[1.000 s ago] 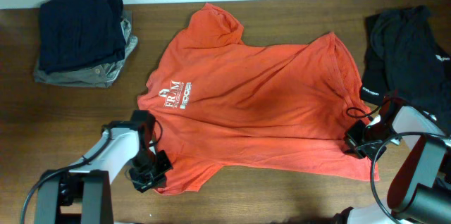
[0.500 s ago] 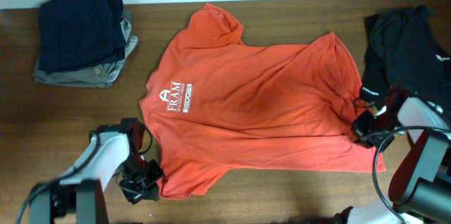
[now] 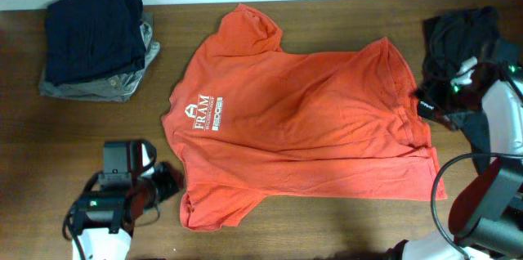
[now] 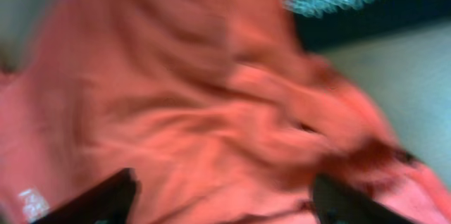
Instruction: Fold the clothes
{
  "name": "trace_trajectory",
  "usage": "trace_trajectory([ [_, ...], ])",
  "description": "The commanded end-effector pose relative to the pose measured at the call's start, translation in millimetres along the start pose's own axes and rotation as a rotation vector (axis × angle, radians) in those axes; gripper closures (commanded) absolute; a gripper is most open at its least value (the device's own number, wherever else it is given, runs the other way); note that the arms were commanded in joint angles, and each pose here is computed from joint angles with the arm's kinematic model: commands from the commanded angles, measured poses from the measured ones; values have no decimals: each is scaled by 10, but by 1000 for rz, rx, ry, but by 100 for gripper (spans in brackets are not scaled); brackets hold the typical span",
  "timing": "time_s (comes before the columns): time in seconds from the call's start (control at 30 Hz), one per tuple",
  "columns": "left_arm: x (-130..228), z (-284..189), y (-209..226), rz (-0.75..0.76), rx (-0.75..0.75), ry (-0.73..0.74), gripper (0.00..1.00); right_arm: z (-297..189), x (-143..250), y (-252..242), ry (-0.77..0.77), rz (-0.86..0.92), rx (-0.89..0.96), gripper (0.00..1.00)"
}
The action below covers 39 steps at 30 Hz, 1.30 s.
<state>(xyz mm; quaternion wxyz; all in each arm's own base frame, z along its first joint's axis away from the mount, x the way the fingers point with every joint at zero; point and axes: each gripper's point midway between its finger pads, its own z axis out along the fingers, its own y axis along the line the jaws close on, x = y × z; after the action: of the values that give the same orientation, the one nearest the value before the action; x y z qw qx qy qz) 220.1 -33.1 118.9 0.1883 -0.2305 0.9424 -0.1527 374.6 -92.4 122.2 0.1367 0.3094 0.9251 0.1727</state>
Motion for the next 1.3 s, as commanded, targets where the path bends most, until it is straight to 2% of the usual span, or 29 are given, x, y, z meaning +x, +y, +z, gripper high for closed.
trace_trajectory([
  [0.0, -264, -37, -230, 103, 66, -42, 30, -67, 18, 650, -14, -238, -107, 5],
  [0.03, -359, -1, -276, 121, 68, -46, 25, -69, 10, 749, -35, -281, -70, 3],
  [0.13, -579, 188, -379, 163, 55, -5, 23, -61, -32, 904, -102, -359, 43, 5],
  [0.23, -705, 433, -510, 219, 34, 76, 23, -11, -79, 848, -145, -370, 168, 21],
  [0.37, -807, 777, -644, 250, -8, 150, 23, 181, -47, 699, -84, -352, 210, 47],
  [0.4, -830, 866, -645, 253, -25, 165, 30, 246, -32, 653, -62, -346, 222, 53],
  [0.5, -854, 1141, -601, 243, -54, 214, 74, 487, 49, 500, 23, -338, 258, 76],
  [0.53, -849, 1228, -579, 246, -61, 229, 83, 577, 77, 452, 50, -333, 269, 83],
  [0.57, -841, 1311, -556, 258, -66, 241, 88, 653, 97, 416, 71, -330, 276, 88],
  [0.7, -835, 1516, -424, 270, -117, 257, 97, 897, 164, 282, 136, -316, 304, 93],
  [0.83, -840, 1594, -322, 272, -163, 259, 97, 1070, 228, 180, 185, -310, 324, 96],
  [1.27, -965, 1706, -149, 287, -256, 209, 98, 1354, 287, -206, 277, -258, 365, 96],
])
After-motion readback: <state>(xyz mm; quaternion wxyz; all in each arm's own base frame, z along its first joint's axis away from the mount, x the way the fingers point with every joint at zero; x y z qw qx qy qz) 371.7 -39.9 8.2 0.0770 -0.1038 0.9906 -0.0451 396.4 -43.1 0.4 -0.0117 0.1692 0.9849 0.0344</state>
